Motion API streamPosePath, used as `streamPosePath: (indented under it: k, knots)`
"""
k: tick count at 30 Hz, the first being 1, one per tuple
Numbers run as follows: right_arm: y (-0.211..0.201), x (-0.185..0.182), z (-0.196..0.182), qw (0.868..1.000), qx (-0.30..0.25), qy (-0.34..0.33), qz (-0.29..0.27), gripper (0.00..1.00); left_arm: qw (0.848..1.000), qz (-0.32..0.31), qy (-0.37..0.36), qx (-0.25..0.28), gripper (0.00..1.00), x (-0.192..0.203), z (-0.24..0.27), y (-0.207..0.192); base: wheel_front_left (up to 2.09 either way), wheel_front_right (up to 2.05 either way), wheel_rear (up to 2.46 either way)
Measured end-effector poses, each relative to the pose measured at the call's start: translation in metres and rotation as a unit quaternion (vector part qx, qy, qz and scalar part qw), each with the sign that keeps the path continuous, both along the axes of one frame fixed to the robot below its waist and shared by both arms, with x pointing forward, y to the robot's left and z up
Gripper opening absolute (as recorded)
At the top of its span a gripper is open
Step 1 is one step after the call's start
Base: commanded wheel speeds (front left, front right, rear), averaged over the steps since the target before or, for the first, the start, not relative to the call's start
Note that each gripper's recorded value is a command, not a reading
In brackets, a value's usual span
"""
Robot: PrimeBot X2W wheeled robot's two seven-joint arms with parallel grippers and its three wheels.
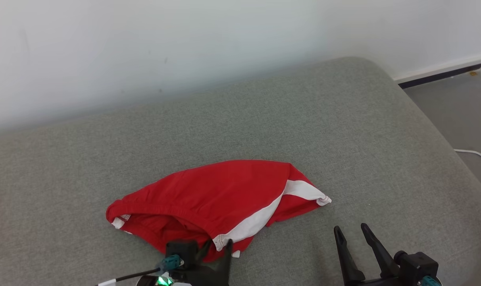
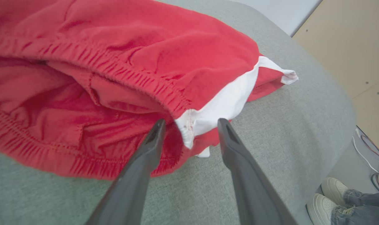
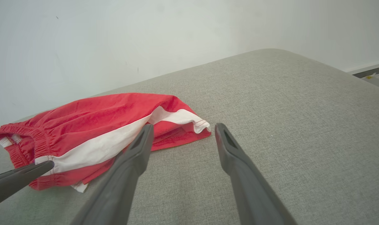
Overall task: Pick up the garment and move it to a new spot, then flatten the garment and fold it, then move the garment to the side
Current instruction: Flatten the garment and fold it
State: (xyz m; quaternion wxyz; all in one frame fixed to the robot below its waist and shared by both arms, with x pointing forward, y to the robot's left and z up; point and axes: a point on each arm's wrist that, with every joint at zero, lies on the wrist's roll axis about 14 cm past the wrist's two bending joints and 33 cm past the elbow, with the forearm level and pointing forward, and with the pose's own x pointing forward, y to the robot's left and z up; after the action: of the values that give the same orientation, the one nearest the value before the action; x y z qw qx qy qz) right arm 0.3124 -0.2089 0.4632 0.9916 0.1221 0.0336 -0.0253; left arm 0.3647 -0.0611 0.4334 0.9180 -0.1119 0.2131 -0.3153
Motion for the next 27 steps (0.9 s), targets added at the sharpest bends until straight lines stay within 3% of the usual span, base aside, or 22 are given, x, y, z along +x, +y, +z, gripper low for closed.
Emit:
streamPosePath:
  k: [9, 17, 23, 27]
  knots:
    - [-0.003, 0.000, -0.002, 1.000, -0.001, 0.003, -0.005, 1.00, 0.998, 0.037, -0.007, -0.042, 0.00, 0.016, 0.012, 0.012, 0.00, 0.00, 0.00]
    - [0.009, 0.004, -0.002, 1.000, 0.000, 0.002, 0.018, 1.00, 0.989, 0.113, -0.021, -0.088, 0.00, 0.016, 0.033, 0.061, 0.00, 0.00, 0.00]
    - [0.023, 0.011, -0.001, 0.999, 0.000, 0.001, 0.043, 1.00, 0.980, 0.156, 0.010, -0.122, 0.00, 0.002, 0.038, 0.088, 0.00, 0.00, 0.00]
    - [0.026, 0.012, 0.001, 0.999, -0.002, -0.001, 0.051, 1.00, 0.977, 0.176, 0.026, -0.119, 0.00, -0.005, 0.037, 0.107, 0.00, 0.00, 0.00]
